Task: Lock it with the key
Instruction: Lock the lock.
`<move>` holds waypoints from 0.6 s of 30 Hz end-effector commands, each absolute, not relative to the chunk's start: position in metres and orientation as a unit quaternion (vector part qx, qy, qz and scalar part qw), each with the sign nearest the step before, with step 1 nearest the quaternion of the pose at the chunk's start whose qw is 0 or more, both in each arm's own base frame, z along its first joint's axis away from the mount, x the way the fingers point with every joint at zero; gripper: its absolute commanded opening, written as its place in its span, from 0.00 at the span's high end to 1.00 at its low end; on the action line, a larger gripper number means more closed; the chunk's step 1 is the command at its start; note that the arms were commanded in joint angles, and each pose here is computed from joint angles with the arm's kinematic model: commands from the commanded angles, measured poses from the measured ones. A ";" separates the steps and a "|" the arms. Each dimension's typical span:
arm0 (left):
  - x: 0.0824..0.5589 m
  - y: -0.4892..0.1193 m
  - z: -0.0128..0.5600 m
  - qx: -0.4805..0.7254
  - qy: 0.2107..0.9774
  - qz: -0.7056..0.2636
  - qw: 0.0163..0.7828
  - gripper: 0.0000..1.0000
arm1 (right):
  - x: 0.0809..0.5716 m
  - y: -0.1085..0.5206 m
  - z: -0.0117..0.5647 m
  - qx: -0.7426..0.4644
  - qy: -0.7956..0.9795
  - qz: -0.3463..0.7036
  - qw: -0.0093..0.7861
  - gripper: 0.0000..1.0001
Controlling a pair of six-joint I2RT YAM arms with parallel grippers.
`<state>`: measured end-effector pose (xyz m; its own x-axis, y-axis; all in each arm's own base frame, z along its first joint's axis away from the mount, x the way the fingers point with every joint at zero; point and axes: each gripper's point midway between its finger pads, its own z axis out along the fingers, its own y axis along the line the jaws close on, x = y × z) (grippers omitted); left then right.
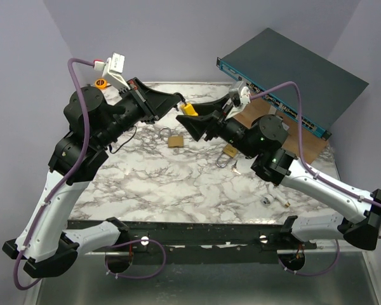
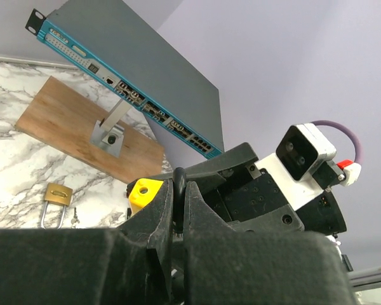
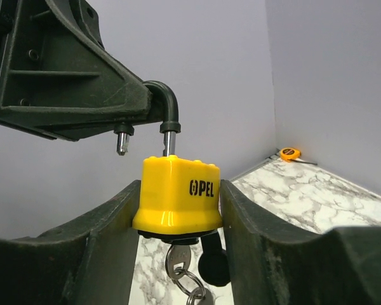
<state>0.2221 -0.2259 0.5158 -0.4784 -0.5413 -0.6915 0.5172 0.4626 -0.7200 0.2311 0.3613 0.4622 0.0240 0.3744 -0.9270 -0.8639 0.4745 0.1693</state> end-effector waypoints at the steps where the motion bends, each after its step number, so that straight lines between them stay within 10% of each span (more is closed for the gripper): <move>1: 0.214 -0.218 0.543 -0.011 0.653 -0.532 0.540 1.00 | 0.230 0.357 0.468 -0.208 0.520 0.467 0.684 0.50; 18: 0.207 -0.222 0.540 0.022 0.646 -0.538 0.541 1.00 | 0.213 0.354 0.466 -0.212 0.530 0.501 0.650 0.99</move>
